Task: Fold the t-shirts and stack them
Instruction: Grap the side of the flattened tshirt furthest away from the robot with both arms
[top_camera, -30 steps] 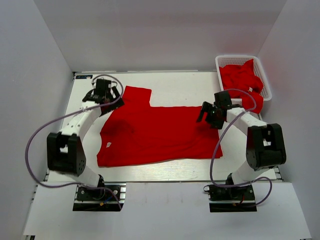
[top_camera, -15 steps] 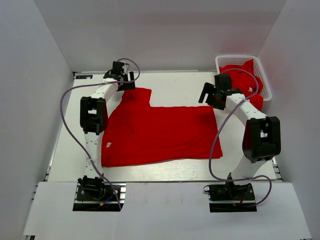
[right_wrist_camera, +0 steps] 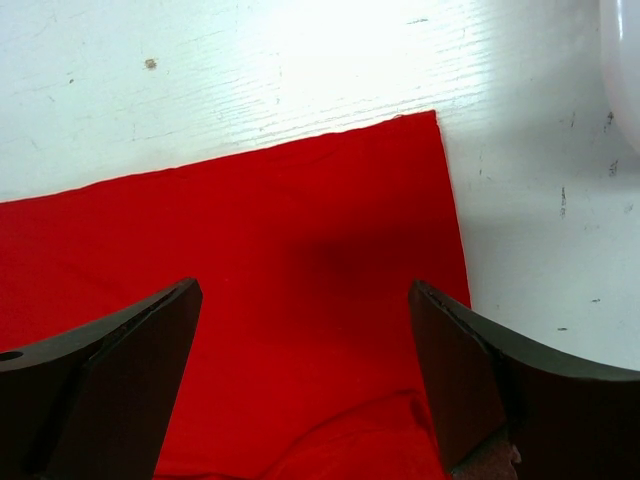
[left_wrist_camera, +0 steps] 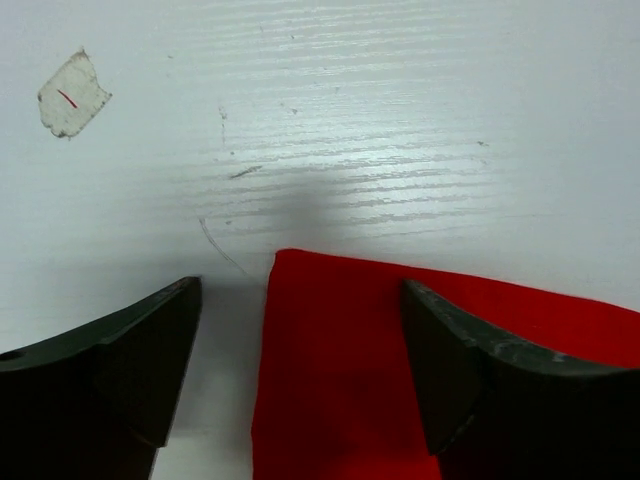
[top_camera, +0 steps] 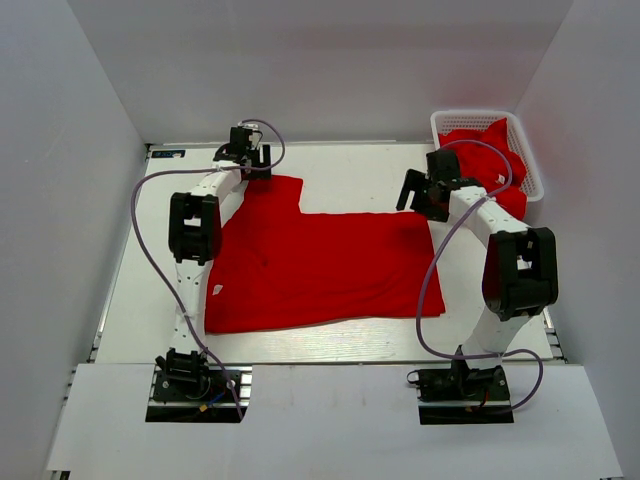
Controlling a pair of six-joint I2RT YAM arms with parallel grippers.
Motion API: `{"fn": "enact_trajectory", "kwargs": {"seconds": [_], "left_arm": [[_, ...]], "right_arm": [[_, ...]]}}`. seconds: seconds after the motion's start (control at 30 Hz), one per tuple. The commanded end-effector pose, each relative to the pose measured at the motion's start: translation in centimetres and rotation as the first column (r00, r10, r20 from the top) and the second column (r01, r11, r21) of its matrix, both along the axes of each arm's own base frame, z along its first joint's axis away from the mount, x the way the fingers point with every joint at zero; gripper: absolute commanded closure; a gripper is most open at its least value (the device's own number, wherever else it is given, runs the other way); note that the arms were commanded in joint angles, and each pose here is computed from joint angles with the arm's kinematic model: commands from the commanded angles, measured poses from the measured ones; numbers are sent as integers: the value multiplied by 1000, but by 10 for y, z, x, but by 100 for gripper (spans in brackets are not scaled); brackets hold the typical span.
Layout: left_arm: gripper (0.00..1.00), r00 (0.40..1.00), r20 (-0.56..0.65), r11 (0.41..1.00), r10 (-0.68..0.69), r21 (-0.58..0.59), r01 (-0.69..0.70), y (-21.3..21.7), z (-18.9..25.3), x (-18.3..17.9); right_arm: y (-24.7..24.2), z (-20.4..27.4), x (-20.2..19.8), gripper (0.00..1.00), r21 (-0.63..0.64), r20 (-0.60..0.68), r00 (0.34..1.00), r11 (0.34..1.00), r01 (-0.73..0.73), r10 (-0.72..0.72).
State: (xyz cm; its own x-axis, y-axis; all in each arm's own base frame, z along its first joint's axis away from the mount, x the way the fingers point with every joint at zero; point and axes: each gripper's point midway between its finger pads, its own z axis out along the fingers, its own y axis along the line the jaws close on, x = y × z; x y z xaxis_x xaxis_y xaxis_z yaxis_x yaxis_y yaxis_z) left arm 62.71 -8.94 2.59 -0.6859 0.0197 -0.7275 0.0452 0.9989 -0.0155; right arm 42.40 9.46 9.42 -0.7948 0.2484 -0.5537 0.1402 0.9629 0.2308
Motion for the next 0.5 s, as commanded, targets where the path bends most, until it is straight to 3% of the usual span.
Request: {"fn": "enact_trajectory", "kwargs": {"seconds": [0.0, 0.17, 0.3, 0.33, 0.4, 0.47], "left_arm": [[13, 1000, 18, 1000, 3, 17, -3, 4, 1, 7], [30, 999, -12, 999, -33, 13, 33, -1, -19, 5], [50, 998, -17, 997, -57, 49, 58, -3, -24, 6], [60, 998, -29, 997, -57, 51, 58, -3, -26, 5], [68, 998, -30, 997, -57, 51, 58, -3, -26, 5], [92, 998, -29, 997, -50, 57, 52, -2, -26, 5]], "right_arm": [[-3, 5, 5, 10, -10, 18, 1000, 1000, -3, 3], [-3, 3, 5, 10, -9, 17, 1000, 1000, 4, -4], [-9, 3, 5, 10, -27, 16, 999, 999, 32, -32], [-8, 2, 4, 10, -28, 16, 999, 999, 29, -28], [-9, 1, 4, 10, -32, 18, 999, 999, 35, -35], [-9, 1, 6, 10, -33, 17, 999, 999, 39, -39]]}}
